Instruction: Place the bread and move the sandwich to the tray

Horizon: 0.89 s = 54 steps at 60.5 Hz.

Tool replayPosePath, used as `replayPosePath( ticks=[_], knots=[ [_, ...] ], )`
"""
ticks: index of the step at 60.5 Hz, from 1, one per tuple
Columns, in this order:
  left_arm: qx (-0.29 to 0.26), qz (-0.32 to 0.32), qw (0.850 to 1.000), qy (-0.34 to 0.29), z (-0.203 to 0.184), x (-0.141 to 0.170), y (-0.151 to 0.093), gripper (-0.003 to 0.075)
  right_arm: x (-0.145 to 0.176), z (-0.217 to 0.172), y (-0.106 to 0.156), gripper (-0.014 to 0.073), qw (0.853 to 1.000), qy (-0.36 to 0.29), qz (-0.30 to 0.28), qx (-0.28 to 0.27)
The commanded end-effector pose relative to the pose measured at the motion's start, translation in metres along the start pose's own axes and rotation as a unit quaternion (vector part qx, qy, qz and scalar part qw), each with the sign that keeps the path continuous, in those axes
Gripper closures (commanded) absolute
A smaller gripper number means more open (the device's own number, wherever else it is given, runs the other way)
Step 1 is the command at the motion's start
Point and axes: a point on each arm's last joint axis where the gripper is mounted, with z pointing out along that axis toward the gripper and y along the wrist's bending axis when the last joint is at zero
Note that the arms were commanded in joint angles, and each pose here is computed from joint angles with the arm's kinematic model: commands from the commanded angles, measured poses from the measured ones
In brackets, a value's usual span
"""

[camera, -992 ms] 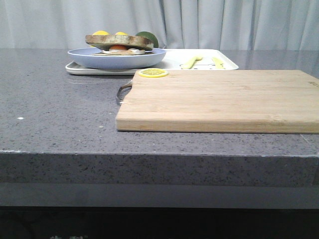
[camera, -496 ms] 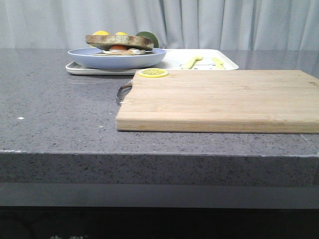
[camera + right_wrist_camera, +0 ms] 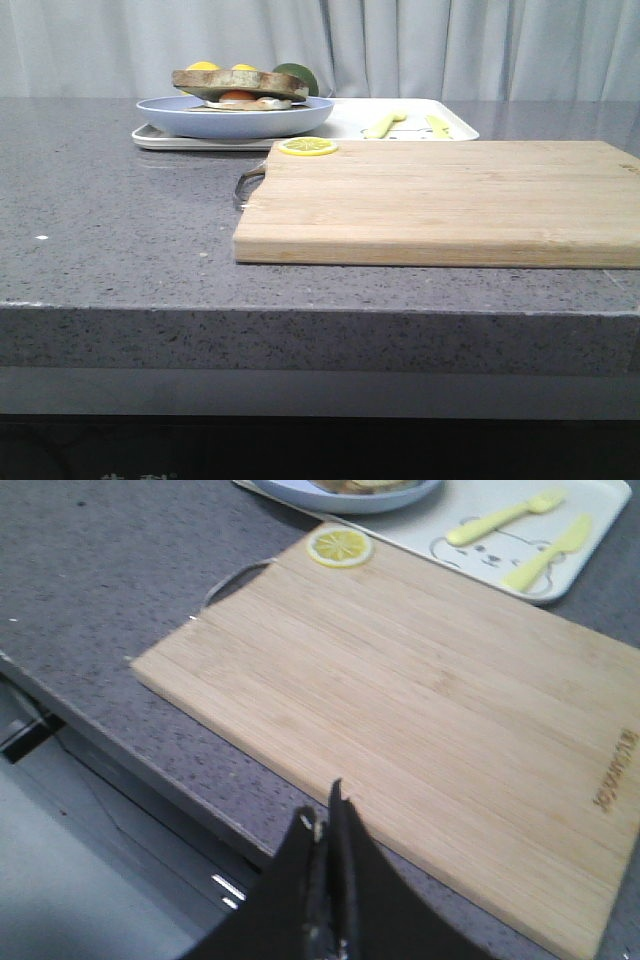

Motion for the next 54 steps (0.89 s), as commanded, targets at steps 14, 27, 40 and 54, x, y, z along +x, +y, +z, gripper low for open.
replayPosePath(
  ticks=[14, 27, 40, 54],
  knots=[
    [0.011, -0.003, 0.999, -0.049, -0.002, -0.007, -0.002, 0.0738, 0.051, -0.022, -0.018, 0.0662, 0.958, -0.230, 0.026, 0.172],
    [0.011, -0.003, 0.999, -0.049, -0.002, -0.007, -0.002, 0.0738, 0.101, -0.012, -0.024, 0.0662, 0.921, -0.300, 0.029, 0.248],
    [0.011, -0.003, 0.999, -0.049, -0.002, -0.007, -0.002, 0.0738, 0.130, 0.005, -0.026, 0.0662, 0.923, -0.288, 0.033, 0.254],
    [0.011, -0.003, 0.999, -0.049, -0.002, -0.007, -0.002, 0.0738, 0.134, 0.007, -0.026, 0.0662, 0.925, -0.281, 0.033, 0.254]
  ],
)
